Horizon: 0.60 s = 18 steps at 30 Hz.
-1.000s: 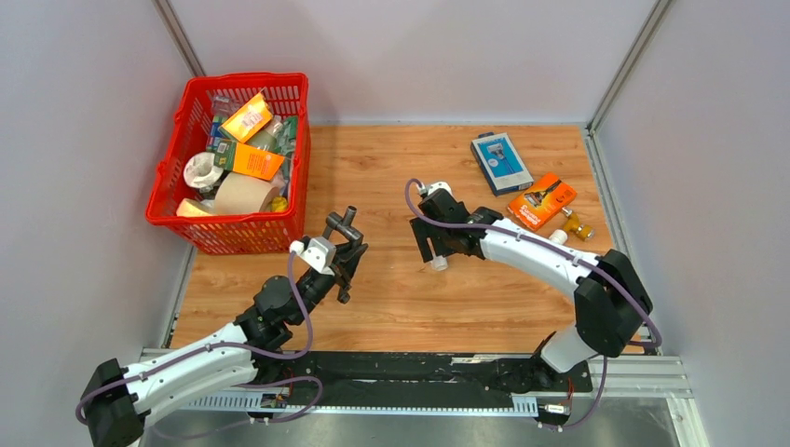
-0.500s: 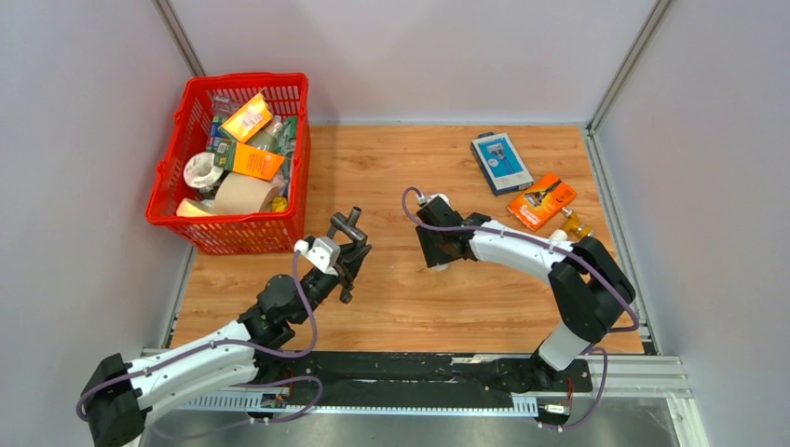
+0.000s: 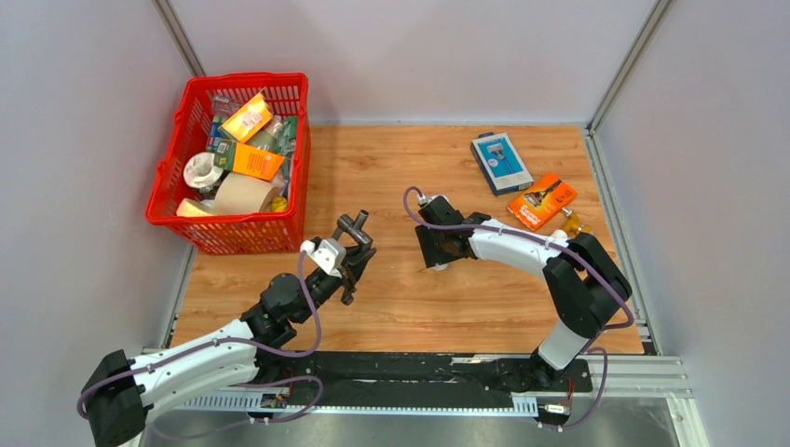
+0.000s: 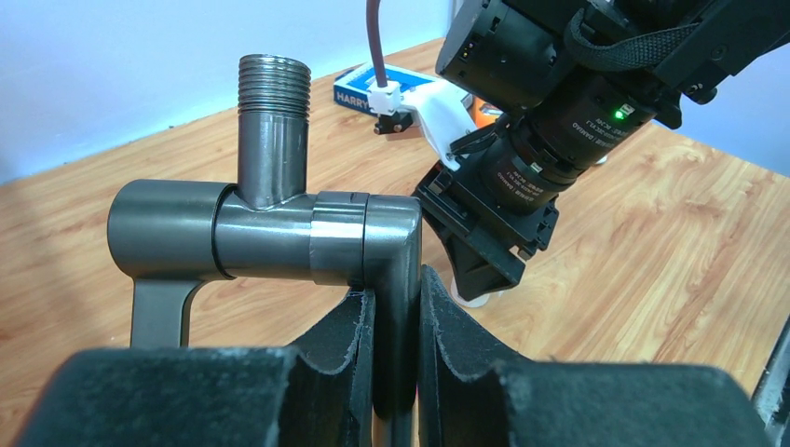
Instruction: Install the water faucets
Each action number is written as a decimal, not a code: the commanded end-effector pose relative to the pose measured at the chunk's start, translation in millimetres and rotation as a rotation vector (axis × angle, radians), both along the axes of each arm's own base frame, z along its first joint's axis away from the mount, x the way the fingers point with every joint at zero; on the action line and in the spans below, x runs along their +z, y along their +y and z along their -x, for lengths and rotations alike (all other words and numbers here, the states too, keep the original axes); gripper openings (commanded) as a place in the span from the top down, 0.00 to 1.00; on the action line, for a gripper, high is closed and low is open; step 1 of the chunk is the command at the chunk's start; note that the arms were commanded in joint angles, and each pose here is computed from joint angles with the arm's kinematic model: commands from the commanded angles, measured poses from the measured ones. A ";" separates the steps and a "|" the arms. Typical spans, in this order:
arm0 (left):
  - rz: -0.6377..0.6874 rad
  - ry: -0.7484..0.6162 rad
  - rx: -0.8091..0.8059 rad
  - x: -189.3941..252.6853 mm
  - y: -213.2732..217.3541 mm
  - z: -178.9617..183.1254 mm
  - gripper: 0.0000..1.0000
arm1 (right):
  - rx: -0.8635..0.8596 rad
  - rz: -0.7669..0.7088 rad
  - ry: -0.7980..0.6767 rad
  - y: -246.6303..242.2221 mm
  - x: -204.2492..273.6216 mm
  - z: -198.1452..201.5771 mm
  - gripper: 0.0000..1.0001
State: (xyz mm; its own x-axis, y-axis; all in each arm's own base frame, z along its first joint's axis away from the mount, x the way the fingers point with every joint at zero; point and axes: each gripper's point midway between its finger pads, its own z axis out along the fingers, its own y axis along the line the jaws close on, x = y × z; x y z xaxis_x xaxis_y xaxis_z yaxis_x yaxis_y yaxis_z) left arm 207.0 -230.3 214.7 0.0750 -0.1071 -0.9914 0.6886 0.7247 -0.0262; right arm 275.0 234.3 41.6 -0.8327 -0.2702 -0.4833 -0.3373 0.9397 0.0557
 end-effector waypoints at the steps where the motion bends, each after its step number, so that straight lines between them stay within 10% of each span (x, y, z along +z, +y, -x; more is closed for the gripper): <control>1: 0.099 -0.109 -0.028 43.8 -3.1 4.0 1.00 | 0.009 -0.039 -0.007 6.7 2.8 -1.8 0.45; 6: 0.094 -0.108 -0.035 43.5 -5.2 4.2 1.00 | 0.013 -0.035 -0.006 5.1 1.8 -1.2 0.52; 13: 0.056 -0.114 -0.091 42.0 -13.5 9.9 1.00 | 0.070 -0.060 -0.026 11.0 11.1 -1.6 0.98; 18: 0.032 -0.127 -0.167 45.3 -23.5 19.0 1.00 | 0.214 -0.143 -0.167 22.6 68.6 -6.7 1.00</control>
